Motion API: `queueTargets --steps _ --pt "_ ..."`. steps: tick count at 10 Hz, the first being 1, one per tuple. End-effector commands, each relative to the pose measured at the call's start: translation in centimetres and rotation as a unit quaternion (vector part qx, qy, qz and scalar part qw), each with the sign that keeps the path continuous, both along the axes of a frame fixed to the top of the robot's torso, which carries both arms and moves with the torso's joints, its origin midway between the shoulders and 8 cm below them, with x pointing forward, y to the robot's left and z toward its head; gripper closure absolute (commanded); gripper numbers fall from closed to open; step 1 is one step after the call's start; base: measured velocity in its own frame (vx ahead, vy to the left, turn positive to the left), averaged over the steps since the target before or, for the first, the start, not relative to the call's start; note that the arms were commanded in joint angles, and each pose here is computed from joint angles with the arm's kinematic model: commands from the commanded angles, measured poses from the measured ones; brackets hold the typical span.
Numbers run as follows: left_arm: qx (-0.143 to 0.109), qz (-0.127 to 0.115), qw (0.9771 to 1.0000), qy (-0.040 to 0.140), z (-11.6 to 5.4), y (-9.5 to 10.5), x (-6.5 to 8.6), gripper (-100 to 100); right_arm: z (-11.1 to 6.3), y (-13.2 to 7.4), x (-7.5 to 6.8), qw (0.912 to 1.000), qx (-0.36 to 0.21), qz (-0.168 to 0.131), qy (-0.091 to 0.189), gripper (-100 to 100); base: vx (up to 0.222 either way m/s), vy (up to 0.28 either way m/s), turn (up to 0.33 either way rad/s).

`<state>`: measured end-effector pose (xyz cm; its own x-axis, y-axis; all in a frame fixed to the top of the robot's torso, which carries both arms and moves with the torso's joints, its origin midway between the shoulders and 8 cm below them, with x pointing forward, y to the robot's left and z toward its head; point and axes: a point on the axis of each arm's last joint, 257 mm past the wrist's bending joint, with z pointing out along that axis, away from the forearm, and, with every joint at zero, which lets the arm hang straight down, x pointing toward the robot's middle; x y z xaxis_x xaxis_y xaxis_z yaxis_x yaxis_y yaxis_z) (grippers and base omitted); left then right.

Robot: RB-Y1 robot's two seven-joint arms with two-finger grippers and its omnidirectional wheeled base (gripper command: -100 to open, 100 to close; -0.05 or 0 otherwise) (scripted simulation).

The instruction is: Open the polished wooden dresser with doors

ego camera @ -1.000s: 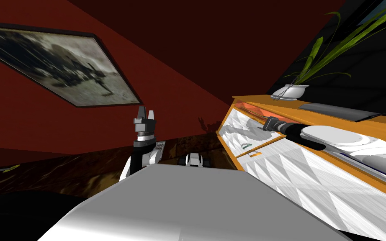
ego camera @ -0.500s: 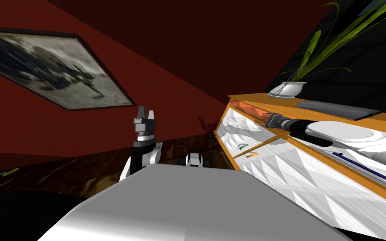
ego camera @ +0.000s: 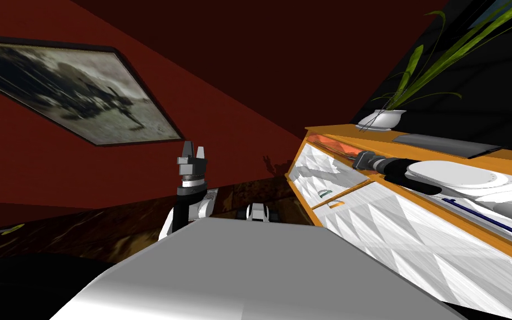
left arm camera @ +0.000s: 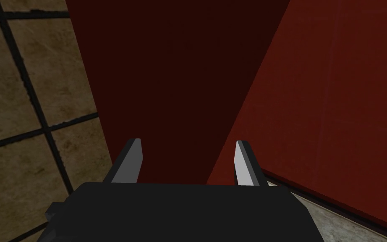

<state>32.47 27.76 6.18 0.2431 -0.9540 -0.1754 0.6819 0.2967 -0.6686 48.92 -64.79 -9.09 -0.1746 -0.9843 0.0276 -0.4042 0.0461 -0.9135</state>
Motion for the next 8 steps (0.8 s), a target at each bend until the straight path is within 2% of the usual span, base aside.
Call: queueTargets --steps 1,2,3,6,8 --pt "0.000 0.000 1.0000 0.000 0.00 0.00 0.00 0 0.01 0.18 0.03 1.0000 0.002 0.002 0.001 100 -0.033 0.196 -0.010" --pt "0.000 0.000 1.0000 0.000 0.00 0.00 0.00 0 0.00 0.13 0.03 1.0000 0.001 0.001 0.001 100 -0.014 0.093 -0.008" --pt "0.000 0.000 1.0000 0.000 0.00 0.00 0.00 0 0.14 0.12 0.07 1.0000 0.001 0.001 -0.001 -100 0.020 -0.058 -0.003" --pt "0.000 0.000 1.0000 0.000 -0.01 0.02 0.00 0 0.36 0.08 0.14 1.0000 -0.001 0.001 -0.003 -100 0.019 -0.162 0.001" --pt "0.000 0.000 1.0000 0.000 -0.01 0.01 0.00 0 0.32 0.08 0.13 1.0000 0.000 0.001 -0.002 -100 0.011 -0.054 0.001"
